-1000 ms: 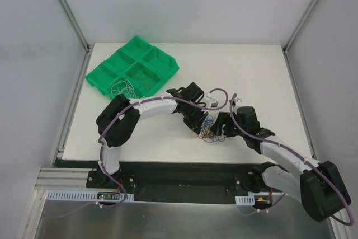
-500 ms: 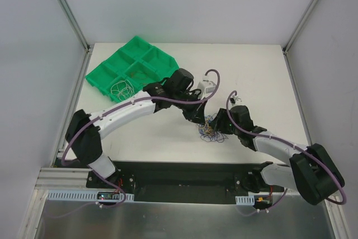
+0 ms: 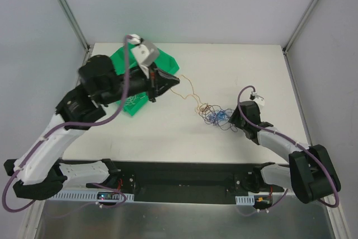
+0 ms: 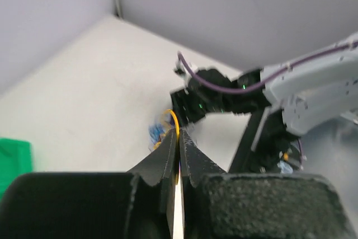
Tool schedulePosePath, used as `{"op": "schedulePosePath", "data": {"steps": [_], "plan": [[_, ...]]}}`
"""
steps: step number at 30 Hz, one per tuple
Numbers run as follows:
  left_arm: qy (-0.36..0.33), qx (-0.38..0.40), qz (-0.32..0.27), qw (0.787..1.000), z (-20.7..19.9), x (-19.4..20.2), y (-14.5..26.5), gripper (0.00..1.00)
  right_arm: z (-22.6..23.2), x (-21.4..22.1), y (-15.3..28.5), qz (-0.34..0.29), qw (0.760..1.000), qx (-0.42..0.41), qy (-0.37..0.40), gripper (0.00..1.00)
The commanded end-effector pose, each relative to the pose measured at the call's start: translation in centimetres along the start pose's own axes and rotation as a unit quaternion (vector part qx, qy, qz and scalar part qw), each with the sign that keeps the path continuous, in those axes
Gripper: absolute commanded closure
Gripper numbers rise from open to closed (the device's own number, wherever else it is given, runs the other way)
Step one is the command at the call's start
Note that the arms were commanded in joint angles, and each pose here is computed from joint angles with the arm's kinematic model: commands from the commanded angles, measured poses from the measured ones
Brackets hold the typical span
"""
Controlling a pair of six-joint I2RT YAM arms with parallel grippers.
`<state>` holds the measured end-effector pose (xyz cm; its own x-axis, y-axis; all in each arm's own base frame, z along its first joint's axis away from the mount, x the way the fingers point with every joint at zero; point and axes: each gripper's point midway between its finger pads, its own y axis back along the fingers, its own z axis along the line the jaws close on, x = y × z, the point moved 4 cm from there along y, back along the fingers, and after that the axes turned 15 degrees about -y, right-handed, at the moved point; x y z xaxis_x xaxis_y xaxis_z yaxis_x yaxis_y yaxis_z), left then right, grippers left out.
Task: Untangle the cables
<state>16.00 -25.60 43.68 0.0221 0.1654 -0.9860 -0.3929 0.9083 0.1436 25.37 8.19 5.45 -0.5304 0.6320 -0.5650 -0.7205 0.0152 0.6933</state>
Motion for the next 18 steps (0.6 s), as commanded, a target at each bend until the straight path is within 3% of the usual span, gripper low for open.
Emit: {"op": "schedulePosePath", "data": {"steps": [1,8,12,18], "plan": [[-0.063,-0.086,-0.089,0.99,1.6,-6.5,4.8,1.0,-1.5,-3.0,0.8,-0.059,0.997,0.05,0.012,0.41],[-0.066,-0.148,-0.098,0.982,3.8,-9.3,4.5,1.0,-1.4,-4.0,1.7,-0.052,0.997,0.037,0.045,0.36],[-0.047,-0.145,-0.092,0.984,4.1,-9.3,3.1,1.0,3.9,-2.9,5.3,0.018,0.987,-0.123,0.106,0.32],[-0.042,-0.115,-0.096,0.988,3.5,-9.8,2.1,1.0,10.5,-2.4,13.2,0.03,0.921,-0.334,0.196,0.2]]}}
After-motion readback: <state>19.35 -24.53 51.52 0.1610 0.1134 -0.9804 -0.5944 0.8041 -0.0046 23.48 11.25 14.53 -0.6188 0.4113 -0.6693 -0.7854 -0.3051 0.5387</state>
